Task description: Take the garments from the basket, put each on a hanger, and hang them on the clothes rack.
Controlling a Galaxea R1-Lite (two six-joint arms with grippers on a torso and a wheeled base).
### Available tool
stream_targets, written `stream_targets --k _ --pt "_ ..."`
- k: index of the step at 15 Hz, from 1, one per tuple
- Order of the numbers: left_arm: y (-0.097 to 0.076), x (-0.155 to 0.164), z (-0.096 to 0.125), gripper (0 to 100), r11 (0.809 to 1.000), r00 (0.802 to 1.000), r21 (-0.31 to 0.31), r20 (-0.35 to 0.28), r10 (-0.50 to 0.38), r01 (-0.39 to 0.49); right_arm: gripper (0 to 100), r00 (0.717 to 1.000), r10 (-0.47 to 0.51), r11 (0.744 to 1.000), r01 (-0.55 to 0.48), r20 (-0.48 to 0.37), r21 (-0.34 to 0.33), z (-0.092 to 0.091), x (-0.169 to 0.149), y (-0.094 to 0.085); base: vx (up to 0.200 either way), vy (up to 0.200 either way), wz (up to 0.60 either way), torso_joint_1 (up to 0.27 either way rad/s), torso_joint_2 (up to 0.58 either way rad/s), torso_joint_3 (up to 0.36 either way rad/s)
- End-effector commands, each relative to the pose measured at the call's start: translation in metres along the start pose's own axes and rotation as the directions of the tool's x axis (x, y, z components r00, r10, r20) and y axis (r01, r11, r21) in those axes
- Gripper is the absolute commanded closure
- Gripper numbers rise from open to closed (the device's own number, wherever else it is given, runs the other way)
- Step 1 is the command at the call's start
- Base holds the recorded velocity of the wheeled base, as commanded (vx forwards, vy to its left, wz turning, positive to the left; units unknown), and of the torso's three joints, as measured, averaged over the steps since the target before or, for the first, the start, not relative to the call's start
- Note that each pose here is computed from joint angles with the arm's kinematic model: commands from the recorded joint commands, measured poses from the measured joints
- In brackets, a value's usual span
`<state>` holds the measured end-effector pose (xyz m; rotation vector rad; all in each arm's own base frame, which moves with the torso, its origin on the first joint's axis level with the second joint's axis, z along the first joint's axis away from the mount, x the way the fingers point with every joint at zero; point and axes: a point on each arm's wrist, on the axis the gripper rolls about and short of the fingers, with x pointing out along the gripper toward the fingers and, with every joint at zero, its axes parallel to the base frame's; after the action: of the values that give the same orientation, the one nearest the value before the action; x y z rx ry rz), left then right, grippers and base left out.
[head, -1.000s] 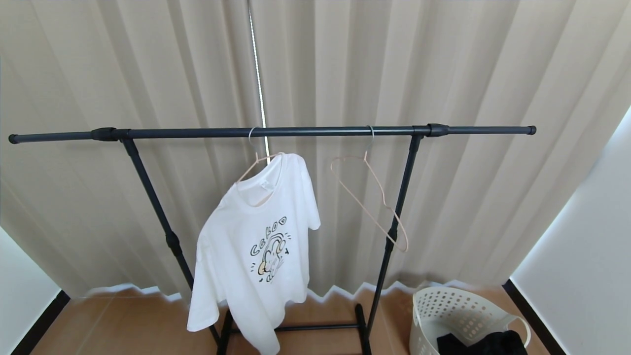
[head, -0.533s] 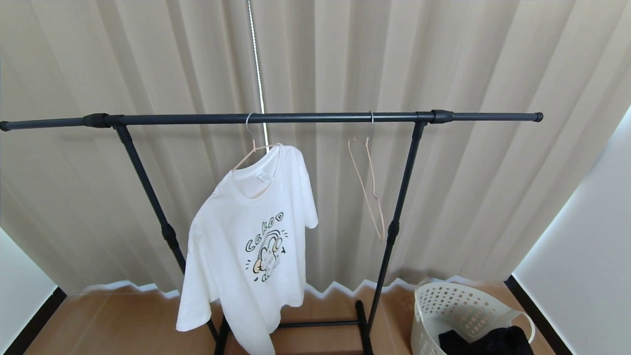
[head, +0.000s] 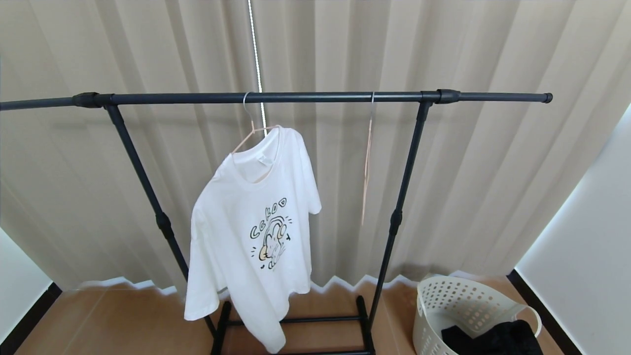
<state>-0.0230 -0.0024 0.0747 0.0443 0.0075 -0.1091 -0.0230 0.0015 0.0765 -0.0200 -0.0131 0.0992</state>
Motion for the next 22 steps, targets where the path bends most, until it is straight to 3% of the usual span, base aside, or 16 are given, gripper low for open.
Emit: stream_targets --k 1,13,22 --pt "0.0 -0.0001 0.0001 0 1.0 1.0 0.0 0.001 0.0 0.0 0 1.0 0.0 1.0 0.0 -0.001 0.0 0.0001 0.0001 0.0 0.0 0.0 0.0 -0.168 0.42 0.237" --pt "0.0 -0.0001 0.0001 0 1.0 1.0 0.001 0.001 0.0 0.0 0 1.0 0.0 1.0 0.0 -0.001 0.0 0.0001 0.0001 0.0 0.0 0.0 0.0 -0.195 0.53 0.326" --pt "0.0 -0.0001 0.0001 0 1.0 1.0 0.0 0.001 0.0 0.0 0 1.0 0.0 1.0 0.0 -0.001 0.0 0.0001 0.0001 0.0 0.0 0.0 0.0 -0.119 0.48 0.354"
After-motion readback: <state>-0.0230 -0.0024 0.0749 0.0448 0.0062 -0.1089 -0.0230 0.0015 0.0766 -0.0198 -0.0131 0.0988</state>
